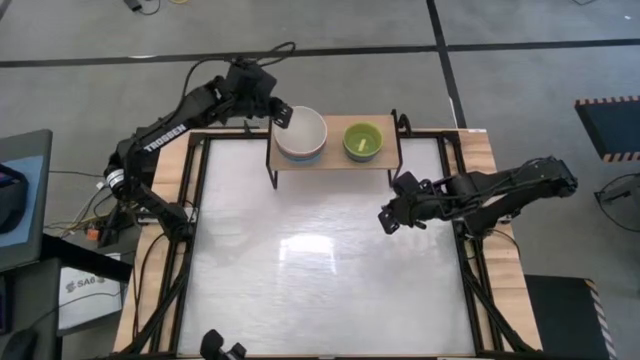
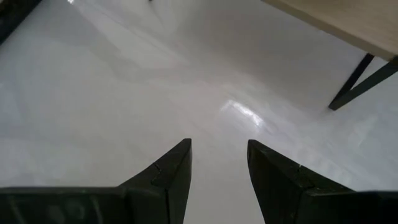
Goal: Place and stack bowls onto a shelf
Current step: Return to Home Position
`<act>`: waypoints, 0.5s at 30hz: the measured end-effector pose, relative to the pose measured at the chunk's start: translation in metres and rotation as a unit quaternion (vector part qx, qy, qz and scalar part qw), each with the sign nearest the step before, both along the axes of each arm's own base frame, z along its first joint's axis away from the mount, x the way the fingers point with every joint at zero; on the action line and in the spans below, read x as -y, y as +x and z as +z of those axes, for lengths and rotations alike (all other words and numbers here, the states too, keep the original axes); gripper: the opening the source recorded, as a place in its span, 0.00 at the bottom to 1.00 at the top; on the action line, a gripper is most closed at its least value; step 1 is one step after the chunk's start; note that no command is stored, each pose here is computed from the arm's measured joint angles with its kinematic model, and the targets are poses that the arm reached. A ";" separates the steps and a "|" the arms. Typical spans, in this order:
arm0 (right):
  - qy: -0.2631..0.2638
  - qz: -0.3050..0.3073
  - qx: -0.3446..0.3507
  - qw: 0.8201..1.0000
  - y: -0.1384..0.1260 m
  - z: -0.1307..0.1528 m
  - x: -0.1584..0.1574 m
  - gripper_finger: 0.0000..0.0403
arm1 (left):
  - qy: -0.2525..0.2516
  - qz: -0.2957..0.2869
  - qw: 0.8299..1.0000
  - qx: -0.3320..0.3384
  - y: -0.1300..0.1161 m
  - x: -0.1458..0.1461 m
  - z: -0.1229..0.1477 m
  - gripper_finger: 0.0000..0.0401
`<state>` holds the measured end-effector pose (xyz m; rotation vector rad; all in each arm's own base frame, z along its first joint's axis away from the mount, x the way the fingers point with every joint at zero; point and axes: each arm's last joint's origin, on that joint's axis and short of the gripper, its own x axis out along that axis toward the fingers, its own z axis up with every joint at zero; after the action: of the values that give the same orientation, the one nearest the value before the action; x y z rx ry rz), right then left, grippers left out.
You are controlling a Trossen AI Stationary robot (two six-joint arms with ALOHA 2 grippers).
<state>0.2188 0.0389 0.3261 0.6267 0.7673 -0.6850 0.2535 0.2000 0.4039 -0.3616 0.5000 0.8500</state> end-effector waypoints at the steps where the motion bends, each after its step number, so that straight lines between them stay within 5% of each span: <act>1: 0.000 0.000 0.000 1.000 0.000 0.000 0.000 0.45 | -0.002 0.001 1.000 -0.003 -0.002 0.001 0.004 0.31; 7: -0.013 -0.026 -0.002 1.000 -0.004 -0.001 -0.003 0.45 | -0.010 -0.017 0.999 -0.028 -0.012 0.014 0.011 0.37; 11: -0.050 -0.023 0.019 0.998 -0.015 0.006 -0.010 0.45 | 0.034 -0.072 0.995 0.054 -0.017 0.030 0.013 0.35; 15: -0.063 -0.007 0.060 0.996 -0.026 0.016 -0.016 0.43 | 0.074 -0.143 0.974 0.161 -0.028 0.057 0.000 0.31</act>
<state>0.1931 0.0544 0.3426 0.5539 0.6045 -0.6960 0.2251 0.1435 0.4035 -0.2748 0.1787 0.5315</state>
